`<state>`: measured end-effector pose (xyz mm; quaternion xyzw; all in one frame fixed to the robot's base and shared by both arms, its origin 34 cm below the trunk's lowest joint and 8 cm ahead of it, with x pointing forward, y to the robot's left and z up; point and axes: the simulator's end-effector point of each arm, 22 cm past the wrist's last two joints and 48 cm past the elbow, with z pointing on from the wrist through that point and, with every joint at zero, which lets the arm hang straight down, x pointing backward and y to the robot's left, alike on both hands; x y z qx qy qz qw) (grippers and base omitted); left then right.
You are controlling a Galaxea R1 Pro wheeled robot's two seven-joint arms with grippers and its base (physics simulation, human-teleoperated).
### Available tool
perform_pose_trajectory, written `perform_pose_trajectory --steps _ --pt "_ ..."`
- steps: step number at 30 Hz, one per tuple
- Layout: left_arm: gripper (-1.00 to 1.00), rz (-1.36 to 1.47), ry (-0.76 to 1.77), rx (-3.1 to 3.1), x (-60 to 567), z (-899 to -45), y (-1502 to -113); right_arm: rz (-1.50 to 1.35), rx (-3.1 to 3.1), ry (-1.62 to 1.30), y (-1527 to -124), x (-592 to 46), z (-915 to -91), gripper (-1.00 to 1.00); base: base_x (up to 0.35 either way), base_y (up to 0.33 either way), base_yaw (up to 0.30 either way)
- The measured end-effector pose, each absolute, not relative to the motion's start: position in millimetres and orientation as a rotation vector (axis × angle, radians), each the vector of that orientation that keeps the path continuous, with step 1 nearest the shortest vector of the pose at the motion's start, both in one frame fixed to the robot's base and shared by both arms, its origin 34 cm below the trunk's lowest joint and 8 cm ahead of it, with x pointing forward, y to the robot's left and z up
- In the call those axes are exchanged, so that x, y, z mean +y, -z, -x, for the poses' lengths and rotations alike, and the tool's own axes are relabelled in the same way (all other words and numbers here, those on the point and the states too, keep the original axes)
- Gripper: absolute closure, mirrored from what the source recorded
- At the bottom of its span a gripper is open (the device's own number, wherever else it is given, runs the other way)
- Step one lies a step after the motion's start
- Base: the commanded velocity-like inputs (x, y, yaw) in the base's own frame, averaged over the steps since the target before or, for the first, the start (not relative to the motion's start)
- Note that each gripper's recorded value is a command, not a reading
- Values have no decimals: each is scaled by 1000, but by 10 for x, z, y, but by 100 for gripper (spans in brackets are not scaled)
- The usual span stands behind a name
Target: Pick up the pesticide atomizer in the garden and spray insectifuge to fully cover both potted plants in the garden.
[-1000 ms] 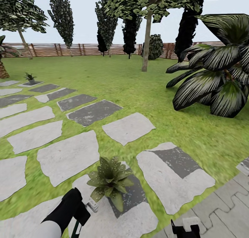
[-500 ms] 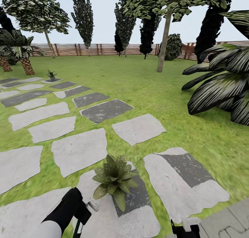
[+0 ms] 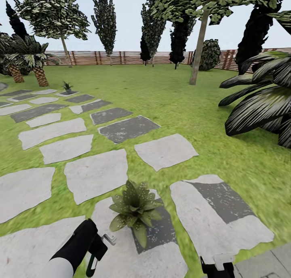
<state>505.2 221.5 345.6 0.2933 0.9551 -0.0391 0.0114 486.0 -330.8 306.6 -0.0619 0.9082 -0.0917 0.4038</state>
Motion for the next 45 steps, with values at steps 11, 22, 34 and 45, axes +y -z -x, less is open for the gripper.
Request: perform_pose_trajectory --steps 11,22,34,45 --pt "100 -911 127 2979 2205 -5051 -3456 156 2293 229 -3065 -3292 -4860 -100 23 -270 0" --pt "100 -910 126 2979 2212 -5053 -3456 155 2293 229 -3065 -3291 -4860 -100 104 -271 110" --pt "100 -913 123 2984 2225 -5038 -3448 157 2294 226 -3062 -3276 -4860 -100 -87 -117 84" --pt "100 -931 100 3002 2294 -5018 -3447 155 2294 227 -3062 -3279 -4859 -100 0 0 7"
